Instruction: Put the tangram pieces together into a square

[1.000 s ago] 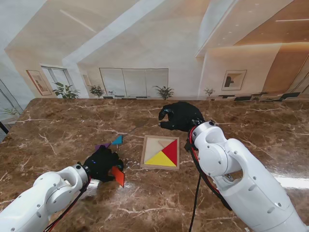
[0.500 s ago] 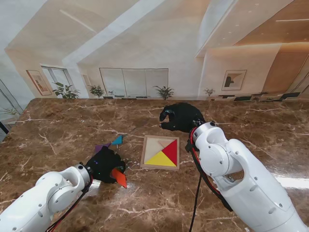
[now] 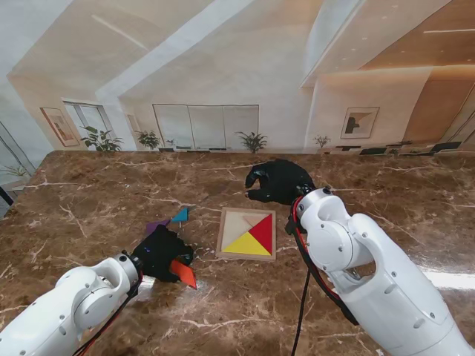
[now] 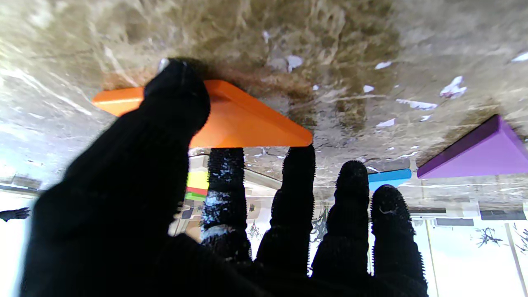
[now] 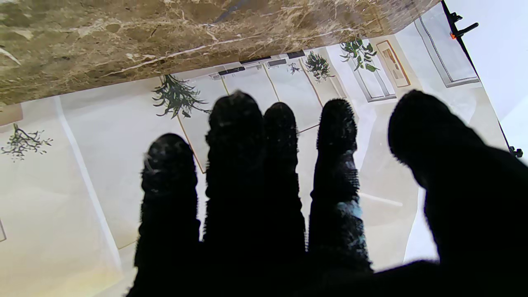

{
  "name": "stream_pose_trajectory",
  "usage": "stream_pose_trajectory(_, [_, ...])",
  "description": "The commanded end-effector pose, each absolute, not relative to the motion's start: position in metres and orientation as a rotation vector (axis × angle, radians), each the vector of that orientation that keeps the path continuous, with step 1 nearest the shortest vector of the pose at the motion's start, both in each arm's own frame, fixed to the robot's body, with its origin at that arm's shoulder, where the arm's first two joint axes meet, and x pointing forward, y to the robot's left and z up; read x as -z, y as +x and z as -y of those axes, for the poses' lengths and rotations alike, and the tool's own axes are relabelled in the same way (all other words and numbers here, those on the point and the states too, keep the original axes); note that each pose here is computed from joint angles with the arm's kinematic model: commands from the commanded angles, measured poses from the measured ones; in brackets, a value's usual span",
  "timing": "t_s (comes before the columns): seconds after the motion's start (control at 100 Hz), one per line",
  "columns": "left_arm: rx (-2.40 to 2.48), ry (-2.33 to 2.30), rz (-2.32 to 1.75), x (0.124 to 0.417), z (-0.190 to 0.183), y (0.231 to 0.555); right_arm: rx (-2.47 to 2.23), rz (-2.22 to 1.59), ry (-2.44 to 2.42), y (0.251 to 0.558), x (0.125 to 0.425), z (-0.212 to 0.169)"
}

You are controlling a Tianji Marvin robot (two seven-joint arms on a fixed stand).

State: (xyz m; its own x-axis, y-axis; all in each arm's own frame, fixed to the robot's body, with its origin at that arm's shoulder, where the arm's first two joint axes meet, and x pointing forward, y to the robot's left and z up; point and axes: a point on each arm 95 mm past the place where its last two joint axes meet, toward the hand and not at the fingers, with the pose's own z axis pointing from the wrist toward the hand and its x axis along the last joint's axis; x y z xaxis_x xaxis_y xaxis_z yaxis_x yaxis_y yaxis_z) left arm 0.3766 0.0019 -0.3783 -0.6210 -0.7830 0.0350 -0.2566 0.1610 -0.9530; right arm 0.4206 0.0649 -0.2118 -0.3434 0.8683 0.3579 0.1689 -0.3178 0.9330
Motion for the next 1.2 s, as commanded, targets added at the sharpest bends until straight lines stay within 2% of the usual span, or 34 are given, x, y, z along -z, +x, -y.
stream_pose_trajectory(0.0, [1.435, -1.035, -2.014, 0.3979, -0.0048, 0.3661, -1.696, -1.406, 1.384, 0.4195, 0.2178, -0.0644])
stream_pose_trajectory(1.19, [1.509, -1.192, -2.041, 0.399, -0.008, 0.3652, -1.671, -1.416, 1.428, 0.4207, 0.2236, -0.0613])
